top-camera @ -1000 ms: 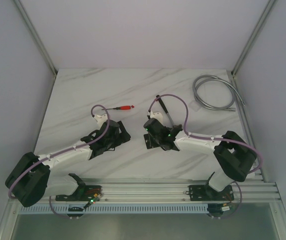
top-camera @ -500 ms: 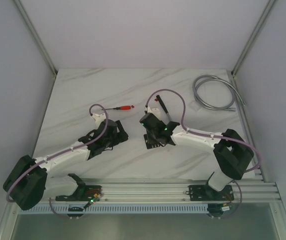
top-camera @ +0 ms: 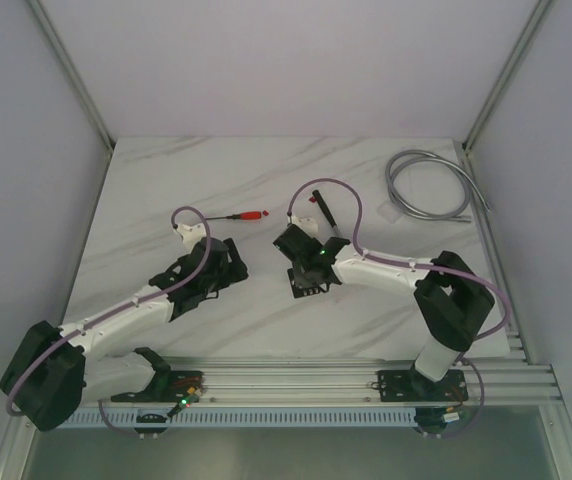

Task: Snap on the fuse box
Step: Install the fuse at the fuse box base.

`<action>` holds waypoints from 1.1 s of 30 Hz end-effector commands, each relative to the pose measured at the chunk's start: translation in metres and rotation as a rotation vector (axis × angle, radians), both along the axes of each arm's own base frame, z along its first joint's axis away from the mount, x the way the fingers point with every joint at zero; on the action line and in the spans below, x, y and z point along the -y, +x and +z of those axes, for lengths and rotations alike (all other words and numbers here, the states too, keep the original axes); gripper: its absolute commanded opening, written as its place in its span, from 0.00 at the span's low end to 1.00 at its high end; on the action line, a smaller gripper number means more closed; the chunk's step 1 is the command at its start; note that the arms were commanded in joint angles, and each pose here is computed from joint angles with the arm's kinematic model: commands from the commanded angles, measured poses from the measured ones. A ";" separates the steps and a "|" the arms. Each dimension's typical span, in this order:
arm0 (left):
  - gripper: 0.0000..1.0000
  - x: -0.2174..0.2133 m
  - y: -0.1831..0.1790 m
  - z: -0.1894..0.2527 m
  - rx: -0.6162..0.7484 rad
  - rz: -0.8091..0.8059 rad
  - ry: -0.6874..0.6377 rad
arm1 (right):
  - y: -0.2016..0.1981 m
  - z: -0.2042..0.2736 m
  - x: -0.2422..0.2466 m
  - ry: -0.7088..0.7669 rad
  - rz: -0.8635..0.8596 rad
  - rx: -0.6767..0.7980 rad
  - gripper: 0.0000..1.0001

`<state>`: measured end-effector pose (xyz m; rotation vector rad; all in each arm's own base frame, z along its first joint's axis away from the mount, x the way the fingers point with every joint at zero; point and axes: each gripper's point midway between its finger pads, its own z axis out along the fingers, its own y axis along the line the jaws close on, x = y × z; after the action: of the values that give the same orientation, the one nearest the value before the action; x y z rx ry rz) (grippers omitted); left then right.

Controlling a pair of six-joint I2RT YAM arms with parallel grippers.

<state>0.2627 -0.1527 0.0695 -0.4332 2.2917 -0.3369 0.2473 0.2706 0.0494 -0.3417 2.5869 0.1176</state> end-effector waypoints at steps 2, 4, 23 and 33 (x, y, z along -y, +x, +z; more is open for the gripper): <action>1.00 -0.012 -0.002 -0.007 -0.008 0.013 0.048 | 0.000 0.001 0.000 -0.028 -0.020 -0.011 0.19; 1.00 -0.011 -0.002 -0.007 -0.008 0.012 0.048 | -0.001 0.000 0.001 -0.037 -0.022 -0.020 0.19; 1.00 -0.014 -0.005 -0.006 -0.001 0.016 0.043 | -0.021 -0.036 0.024 -0.136 -0.025 -0.157 0.05; 1.00 -0.015 -0.004 -0.005 0.004 0.020 0.042 | -0.040 -0.066 0.052 -0.151 -0.031 -0.266 0.00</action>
<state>0.2599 -0.1465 0.0671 -0.4354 2.2908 -0.3195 0.2477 0.2692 0.0407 -0.3082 2.6574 0.1458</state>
